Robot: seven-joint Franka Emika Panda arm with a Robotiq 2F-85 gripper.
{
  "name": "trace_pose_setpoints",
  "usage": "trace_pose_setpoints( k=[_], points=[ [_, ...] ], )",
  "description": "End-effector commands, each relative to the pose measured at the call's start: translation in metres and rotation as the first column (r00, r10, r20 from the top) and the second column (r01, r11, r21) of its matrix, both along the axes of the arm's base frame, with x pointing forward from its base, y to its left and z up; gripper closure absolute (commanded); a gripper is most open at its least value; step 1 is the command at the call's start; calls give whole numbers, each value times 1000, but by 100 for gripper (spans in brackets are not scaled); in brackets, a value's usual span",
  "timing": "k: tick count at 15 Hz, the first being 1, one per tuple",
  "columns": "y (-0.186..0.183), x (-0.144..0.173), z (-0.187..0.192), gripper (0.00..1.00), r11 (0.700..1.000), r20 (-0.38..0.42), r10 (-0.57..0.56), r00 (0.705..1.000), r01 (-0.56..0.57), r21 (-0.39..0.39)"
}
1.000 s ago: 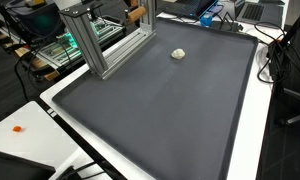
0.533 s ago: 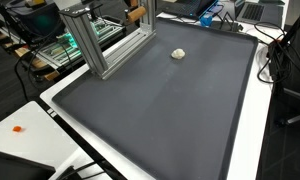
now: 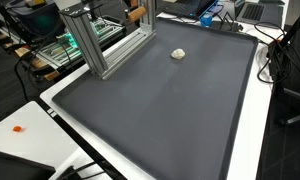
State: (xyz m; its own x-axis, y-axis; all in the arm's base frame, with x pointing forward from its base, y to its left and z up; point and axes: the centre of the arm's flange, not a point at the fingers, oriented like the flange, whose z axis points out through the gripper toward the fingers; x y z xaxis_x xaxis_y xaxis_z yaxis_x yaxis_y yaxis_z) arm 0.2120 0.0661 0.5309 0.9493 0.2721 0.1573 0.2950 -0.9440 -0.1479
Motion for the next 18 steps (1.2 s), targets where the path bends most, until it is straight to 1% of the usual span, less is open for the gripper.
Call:
trace_pose_setpoints(
  k=[1,3,11,13,16,18],
  points=[
    [8,-1,0,0,1000,6,8,1000,-8,0],
    [13,-1,-1,0,1000,10,17,1000,-17,-1],
    [13,-1,-1,0,1000,12,17,1000,-17,-1],
    [29,14,-4,0,1000,35,-12,999,12,-1],
    [46,38,-10,0,1000,66,-8,998,10,-30],
    [56,53,-15,0,999,71,-6,997,9,-44]
  ],
)
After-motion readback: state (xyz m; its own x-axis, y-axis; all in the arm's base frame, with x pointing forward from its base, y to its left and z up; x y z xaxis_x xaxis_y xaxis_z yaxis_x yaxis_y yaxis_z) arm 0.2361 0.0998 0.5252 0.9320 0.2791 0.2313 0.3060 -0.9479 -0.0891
